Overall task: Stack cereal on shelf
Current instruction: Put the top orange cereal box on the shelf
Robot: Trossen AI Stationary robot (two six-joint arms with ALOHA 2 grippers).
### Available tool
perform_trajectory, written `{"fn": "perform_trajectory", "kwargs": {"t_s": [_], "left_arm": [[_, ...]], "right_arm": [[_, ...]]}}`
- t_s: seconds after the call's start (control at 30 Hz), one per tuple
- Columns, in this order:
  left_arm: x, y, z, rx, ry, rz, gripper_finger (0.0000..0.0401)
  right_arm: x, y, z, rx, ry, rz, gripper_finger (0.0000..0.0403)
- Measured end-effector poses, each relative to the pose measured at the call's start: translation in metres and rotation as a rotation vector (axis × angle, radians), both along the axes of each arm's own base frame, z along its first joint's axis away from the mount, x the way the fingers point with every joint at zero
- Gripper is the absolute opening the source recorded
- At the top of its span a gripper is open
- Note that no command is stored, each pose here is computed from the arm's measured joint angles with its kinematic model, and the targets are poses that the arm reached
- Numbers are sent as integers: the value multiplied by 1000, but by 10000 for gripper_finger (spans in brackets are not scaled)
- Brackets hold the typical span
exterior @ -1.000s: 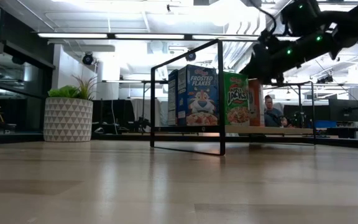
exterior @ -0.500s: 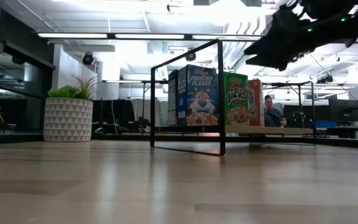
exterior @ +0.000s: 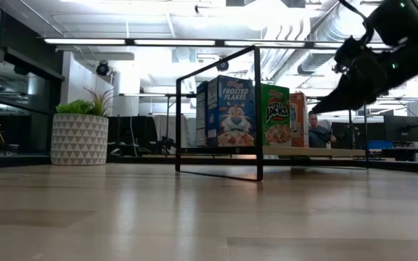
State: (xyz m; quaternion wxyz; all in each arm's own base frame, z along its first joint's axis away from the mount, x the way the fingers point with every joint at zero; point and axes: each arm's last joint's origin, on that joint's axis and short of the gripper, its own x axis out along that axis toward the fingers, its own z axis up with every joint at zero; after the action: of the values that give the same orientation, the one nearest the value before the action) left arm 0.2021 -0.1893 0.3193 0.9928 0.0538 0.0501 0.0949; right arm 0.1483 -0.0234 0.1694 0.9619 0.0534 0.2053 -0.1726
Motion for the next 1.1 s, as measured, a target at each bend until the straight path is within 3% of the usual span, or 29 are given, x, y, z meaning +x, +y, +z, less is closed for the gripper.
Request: {"fn": "perform_trajectory", "kwargs": {"t_s": [0.1,0.2,0.6,0.9,1.1], "left_arm": [[1,1,0,1,0,3,289],[3,3,0,0,0,14,289],[14,13,0,-17,9,-6,289],[16,15,0,2,12,4,289],[16,15,0,28,12,2,289]], "right_arm": [[-4,-2,-12,-21,-73,-72,24],[-8,-3,-21,-43,-126,-125,10],[-11,-4,-21,-16,-261,-196,1],[-7,-4,-26,54,-262,-218,0],[0,-6,-34,42,-219,-249,0]]}}
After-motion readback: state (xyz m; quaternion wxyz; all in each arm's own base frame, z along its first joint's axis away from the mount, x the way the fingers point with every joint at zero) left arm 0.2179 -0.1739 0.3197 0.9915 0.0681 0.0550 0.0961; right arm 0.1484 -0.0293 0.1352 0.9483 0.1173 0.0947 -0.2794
